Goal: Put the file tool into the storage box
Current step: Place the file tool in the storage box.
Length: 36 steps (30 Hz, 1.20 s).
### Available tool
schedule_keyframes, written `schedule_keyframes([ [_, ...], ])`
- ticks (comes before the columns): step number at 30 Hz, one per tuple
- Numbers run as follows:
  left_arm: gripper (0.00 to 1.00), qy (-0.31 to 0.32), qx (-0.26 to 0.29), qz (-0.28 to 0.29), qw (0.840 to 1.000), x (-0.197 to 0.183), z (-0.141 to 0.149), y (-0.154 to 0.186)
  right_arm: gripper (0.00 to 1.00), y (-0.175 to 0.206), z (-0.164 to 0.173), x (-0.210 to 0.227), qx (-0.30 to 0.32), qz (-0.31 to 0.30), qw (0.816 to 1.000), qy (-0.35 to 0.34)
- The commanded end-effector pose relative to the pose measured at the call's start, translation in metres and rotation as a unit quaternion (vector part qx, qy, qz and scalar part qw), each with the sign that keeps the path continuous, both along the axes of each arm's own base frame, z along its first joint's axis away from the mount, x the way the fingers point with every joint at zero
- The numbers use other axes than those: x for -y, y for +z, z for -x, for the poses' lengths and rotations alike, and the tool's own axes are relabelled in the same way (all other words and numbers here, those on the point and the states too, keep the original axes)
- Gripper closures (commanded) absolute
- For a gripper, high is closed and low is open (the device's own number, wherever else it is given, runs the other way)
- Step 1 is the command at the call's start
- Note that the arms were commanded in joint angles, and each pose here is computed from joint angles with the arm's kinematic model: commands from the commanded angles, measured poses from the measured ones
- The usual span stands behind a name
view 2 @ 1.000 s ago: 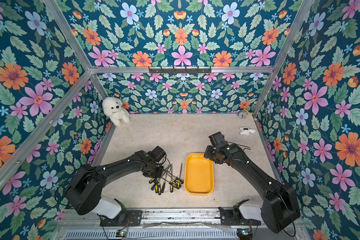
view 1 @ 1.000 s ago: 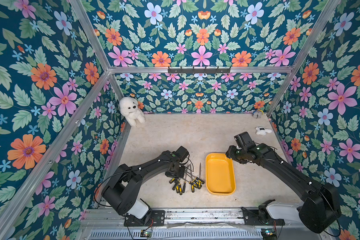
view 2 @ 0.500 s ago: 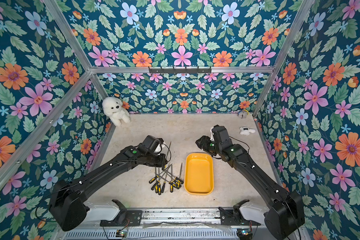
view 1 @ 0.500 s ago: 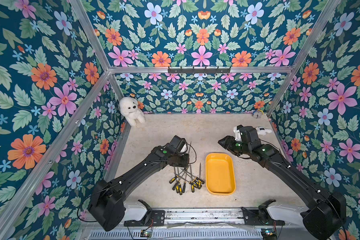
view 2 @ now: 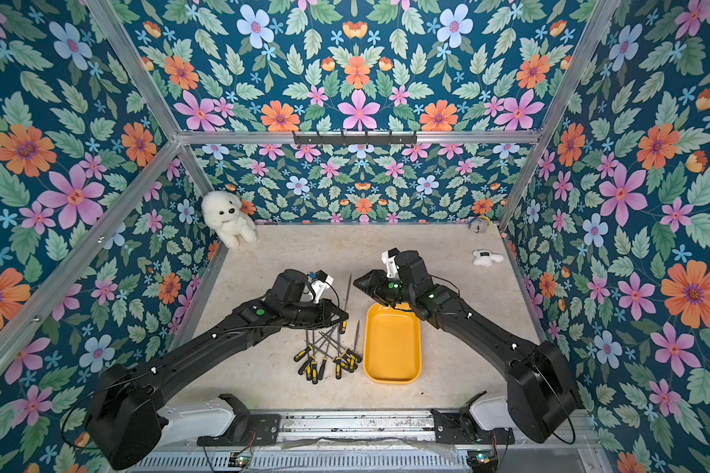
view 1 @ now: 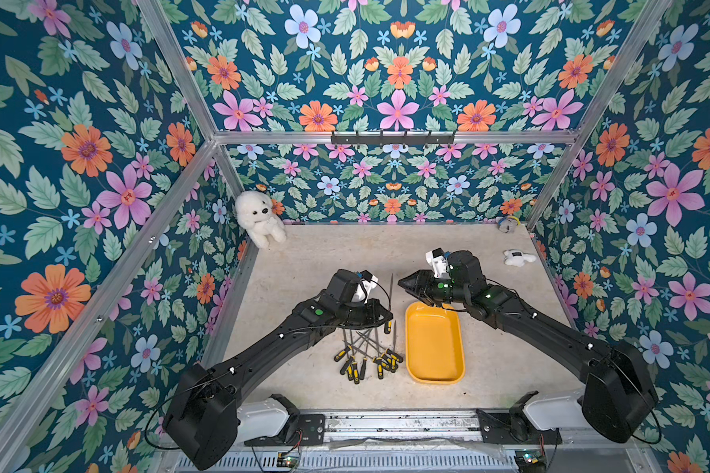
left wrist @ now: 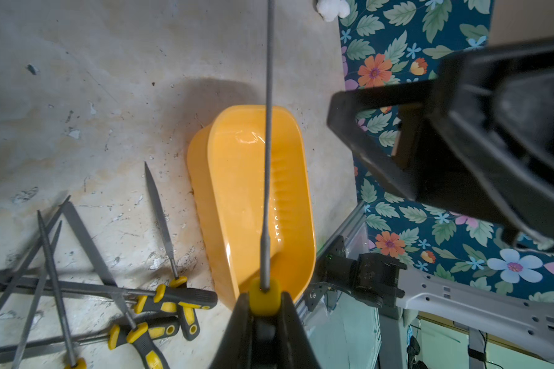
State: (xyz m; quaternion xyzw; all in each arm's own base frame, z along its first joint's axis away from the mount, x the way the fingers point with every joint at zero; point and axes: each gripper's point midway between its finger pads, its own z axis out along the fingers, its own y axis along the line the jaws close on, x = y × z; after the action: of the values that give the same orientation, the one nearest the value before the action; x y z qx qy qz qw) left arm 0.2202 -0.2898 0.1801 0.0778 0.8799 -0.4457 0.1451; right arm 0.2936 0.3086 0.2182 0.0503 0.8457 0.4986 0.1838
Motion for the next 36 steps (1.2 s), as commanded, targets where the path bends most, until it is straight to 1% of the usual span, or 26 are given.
schedule_keyframes([
  [1, 1.00, -0.014, 0.007, 0.046, 0.999, 0.010, 0.002, 0.016, 0.53, 0.008, -0.003, -0.007, 0.021, -0.015, 1.000, 0.010],
  [6, 1.00, -0.028, 0.001, 0.097, 0.995, 0.018, 0.008, 0.025, 0.55, 0.006, -0.002, -0.013, 0.027, -0.025, 0.999, 0.024],
  [8, 1.00, -0.031, -0.003, 0.127, 0.991, 0.021, 0.011, 0.029, 0.55, 0.008, -0.002, -0.015, 0.031, -0.036, 0.998, 0.029],
  [13, 1.00, -0.031, -0.010, 0.177, 0.984, 0.024, 0.015, 0.038, 0.59, 0.005, -0.002, -0.017, 0.034, -0.039, 0.998, 0.035],
  [16, 1.00, -0.032, -0.011, 0.190, 0.981, 0.024, 0.016, 0.040, 0.60, 0.001, -0.001, -0.017, 0.032, -0.038, 0.998, 0.036],
  [17, 1.00, -0.032, -0.012, 0.192, 0.981, 0.024, 0.016, 0.041, 0.63, 0.001, -0.001, -0.017, 0.031, -0.039, 0.998, 0.037],
  [22, 1.00, -0.035, -0.018, 0.196, 0.980, 0.023, 0.019, 0.037, 0.68, 0.005, -0.001, -0.019, 0.038, -0.048, 0.997, 0.039],
  [25, 1.00, -0.035, -0.022, 0.196, 0.980, 0.022, 0.021, 0.033, 0.81, 0.008, 0.000, -0.020, 0.042, -0.054, 0.997, 0.044],
  [28, 1.00, -0.032, -0.027, 0.199, 0.979, 0.021, 0.022, 0.029, 0.97, 0.012, 0.002, -0.023, 0.046, -0.066, 0.995, 0.054],
  [29, 1.00, -0.031, -0.030, 0.198, 0.979, 0.021, 0.022, 0.027, 1.00, 0.013, 0.004, -0.023, 0.047, -0.069, 0.995, 0.057],
  [30, 0.99, -0.029, -0.031, 0.199, 0.979, 0.021, 0.021, 0.027, 1.00, 0.014, 0.004, -0.023, 0.047, -0.071, 0.995, 0.059],
  [31, 0.97, -0.027, -0.032, 0.201, 0.979, 0.020, 0.020, 0.026, 1.00, 0.015, 0.005, -0.023, 0.048, -0.072, 0.994, 0.061],
  [32, 0.88, -0.024, -0.034, 0.203, 0.978, 0.020, 0.019, 0.026, 1.00, 0.015, 0.006, -0.022, 0.049, -0.071, 0.994, 0.061],
  [34, 0.67, -0.018, -0.034, 0.204, 0.978, 0.018, 0.017, 0.026, 1.00, 0.014, 0.007, -0.020, 0.049, -0.062, 0.995, 0.062],
  [36, 0.45, -0.004, -0.034, 0.206, 0.978, 0.012, 0.010, 0.029, 1.00, 0.008, 0.002, -0.010, 0.049, -0.021, 0.998, 0.044],
])
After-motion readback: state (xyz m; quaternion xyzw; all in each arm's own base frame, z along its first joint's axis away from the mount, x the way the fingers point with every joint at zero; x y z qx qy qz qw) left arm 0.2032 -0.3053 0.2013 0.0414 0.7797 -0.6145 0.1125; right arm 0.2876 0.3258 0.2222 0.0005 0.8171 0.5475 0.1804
